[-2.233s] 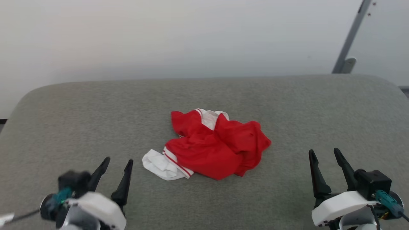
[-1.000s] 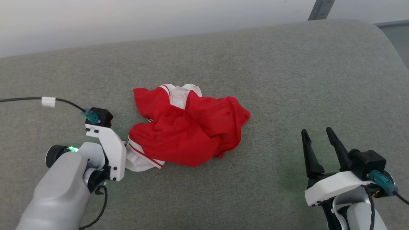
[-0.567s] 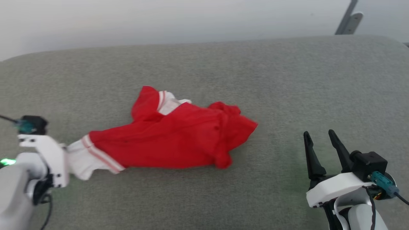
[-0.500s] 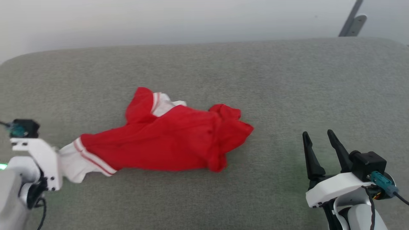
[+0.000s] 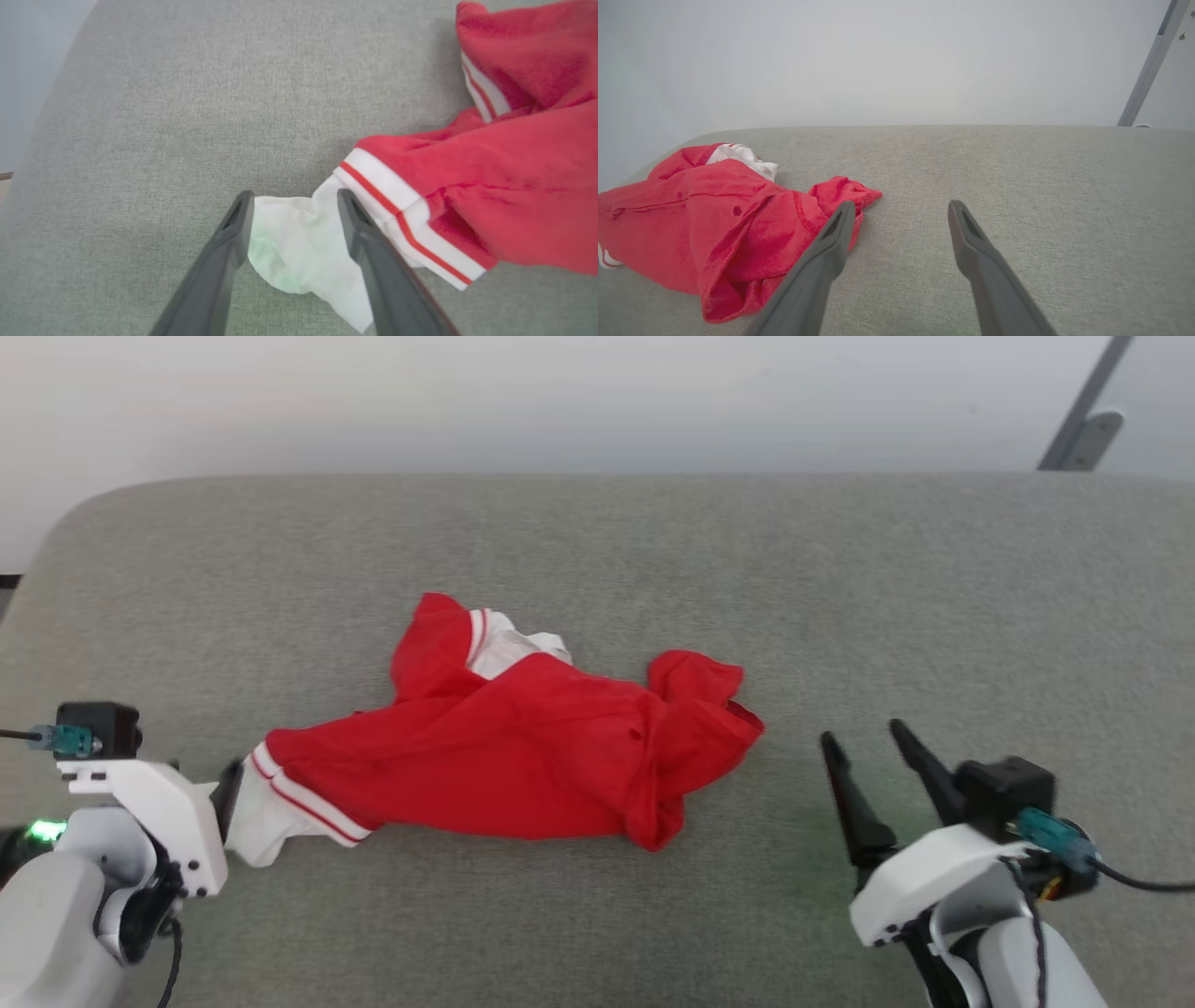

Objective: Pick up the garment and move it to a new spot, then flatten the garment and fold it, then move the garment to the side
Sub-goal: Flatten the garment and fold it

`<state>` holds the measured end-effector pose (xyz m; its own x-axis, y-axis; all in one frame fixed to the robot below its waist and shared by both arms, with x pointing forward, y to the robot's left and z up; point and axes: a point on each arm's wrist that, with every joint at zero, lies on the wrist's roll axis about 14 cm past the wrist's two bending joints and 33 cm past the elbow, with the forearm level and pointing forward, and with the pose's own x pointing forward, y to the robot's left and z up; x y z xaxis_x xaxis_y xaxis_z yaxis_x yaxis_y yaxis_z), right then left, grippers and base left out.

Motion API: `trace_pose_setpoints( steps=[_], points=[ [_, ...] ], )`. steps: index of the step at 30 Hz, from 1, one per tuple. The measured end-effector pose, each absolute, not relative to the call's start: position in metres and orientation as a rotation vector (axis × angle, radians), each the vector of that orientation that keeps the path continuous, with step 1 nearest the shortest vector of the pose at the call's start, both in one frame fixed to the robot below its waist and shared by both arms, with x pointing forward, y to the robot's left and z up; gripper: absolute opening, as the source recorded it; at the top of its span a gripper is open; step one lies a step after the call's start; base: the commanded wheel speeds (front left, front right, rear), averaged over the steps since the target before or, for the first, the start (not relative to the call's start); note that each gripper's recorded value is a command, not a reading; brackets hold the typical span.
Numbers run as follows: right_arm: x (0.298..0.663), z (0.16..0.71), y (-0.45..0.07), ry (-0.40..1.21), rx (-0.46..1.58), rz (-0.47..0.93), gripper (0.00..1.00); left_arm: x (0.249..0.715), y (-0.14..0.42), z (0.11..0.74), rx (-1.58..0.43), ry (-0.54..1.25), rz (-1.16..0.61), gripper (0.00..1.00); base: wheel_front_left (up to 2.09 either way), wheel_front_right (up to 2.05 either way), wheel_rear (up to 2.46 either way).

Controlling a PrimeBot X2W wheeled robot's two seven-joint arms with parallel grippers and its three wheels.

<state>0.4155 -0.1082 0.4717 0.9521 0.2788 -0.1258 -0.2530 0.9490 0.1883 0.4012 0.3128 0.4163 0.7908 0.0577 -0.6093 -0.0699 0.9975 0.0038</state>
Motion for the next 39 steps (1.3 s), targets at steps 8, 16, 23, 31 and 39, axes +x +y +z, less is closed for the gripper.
trace_pose_setpoints(
  steps=[8, 16, 23, 31, 39],
  points=[
    [0.418, 0.476, -0.05, 0.225, 0.107, 0.487, 1.0, 0.391, 0.308, 0.462, 0.022, 0.364, 0.038, 1.0, 0.0, 0.0, 0.0],
    [0.42, 0.469, -0.001, 0.334, 0.016, 0.665, 1.0, 0.351, 0.31, 0.489, 0.023, 0.16, 0.093, 1.0, 0.0, 0.0, 0.0],
    [0.424, 0.449, 0.03, 0.463, -0.095, 0.769, 1.0, 0.312, 0.316, 0.5, -0.018, 0.056, 0.2, 1.0, 0.0, 0.0, 0.0],
    [0.429, 0.419, 0.054, 0.583, -0.213, 0.831, 1.0, 0.276, 0.32, 0.49, -0.088, 0.048, 0.312, 1.0, 0.0, 0.0, 0.0],
    [0.42, 0.414, 0.075, 0.603, -0.24, 0.895, 0.0, 0.252, 0.328, 0.493, -0.131, 0.003, 0.409, 1.0, 0.0, 0.0, 0.0]
  ],
)
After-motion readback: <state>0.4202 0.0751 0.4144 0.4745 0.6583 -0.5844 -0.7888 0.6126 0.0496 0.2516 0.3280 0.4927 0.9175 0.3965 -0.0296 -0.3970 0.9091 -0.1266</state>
